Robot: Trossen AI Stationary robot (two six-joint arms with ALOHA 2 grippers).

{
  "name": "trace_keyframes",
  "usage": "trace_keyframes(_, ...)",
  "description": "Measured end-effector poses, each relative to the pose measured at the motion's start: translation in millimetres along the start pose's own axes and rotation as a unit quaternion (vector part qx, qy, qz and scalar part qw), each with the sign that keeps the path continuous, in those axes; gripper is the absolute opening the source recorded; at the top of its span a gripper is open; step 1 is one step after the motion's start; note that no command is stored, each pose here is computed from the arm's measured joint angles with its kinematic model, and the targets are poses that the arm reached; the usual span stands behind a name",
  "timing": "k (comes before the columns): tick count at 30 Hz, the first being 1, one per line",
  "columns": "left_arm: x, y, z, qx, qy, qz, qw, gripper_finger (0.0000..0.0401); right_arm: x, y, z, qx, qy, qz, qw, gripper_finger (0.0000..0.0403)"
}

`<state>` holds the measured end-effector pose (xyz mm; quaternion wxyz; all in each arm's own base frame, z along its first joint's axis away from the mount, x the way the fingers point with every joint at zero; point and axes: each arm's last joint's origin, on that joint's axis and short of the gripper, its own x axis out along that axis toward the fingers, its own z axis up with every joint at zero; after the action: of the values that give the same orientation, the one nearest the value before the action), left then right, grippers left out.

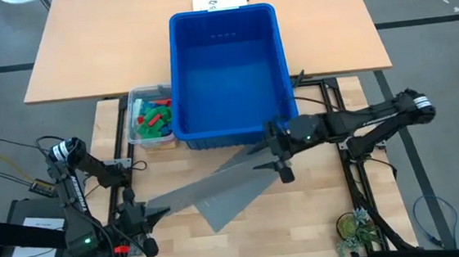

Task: Sort blocks
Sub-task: Assemble the blue bin using bin divider

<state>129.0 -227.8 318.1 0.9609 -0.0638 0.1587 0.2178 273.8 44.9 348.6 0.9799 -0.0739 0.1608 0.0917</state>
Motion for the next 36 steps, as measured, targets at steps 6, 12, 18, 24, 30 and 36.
trace_keyframes(6, 0.0, 0.0, 0.3, 0.005, -0.005, -0.001, 1.000, 0.0013, 13.6, -10.1, -10.5, 0.032, 0.028, 0.028, 0.999, 0.0212)
trace_keyframes(12, -0.1, 0.0, 0.7, 0.010, -0.008, -0.001, 1.000, 0.0013, 39.4, -4.9, -27.6, 0.046, 0.072, 0.079, 0.993, 0.0203)
trace_keyframes(18, 0.1, -0.3, 0.7, 0.004, -0.008, -0.001, 1.000, 0.0016, 40.3, -6.1, -28.8, 0.027, 0.074, 0.078, 0.994, 0.0104)
trace_keyframes(24, 7.4, 1.1, 3.3, -0.009, 0.003, 0.015, 1.000, 0.0045, 25.7, -10.8, -22.2, 0.021, 0.062, 0.063, 0.996, 0.0013)
trace_keyframes(30, 23.3, 7.5, 8.3, -0.002, 0.033, 0.060, 0.998, 0.0119, 7.9, -17.7, -6.4, 0.053, 0.048, 0.033, 0.997, 0.0006)
trace_keyframes(36, 39.3, 12.3, 15.2, 0.007, 0.037, 0.093, 0.995, 0.0198, -22.1, -24.0, 26.6, 0.053, 0.083, -0.027, 0.995, 0.0003)
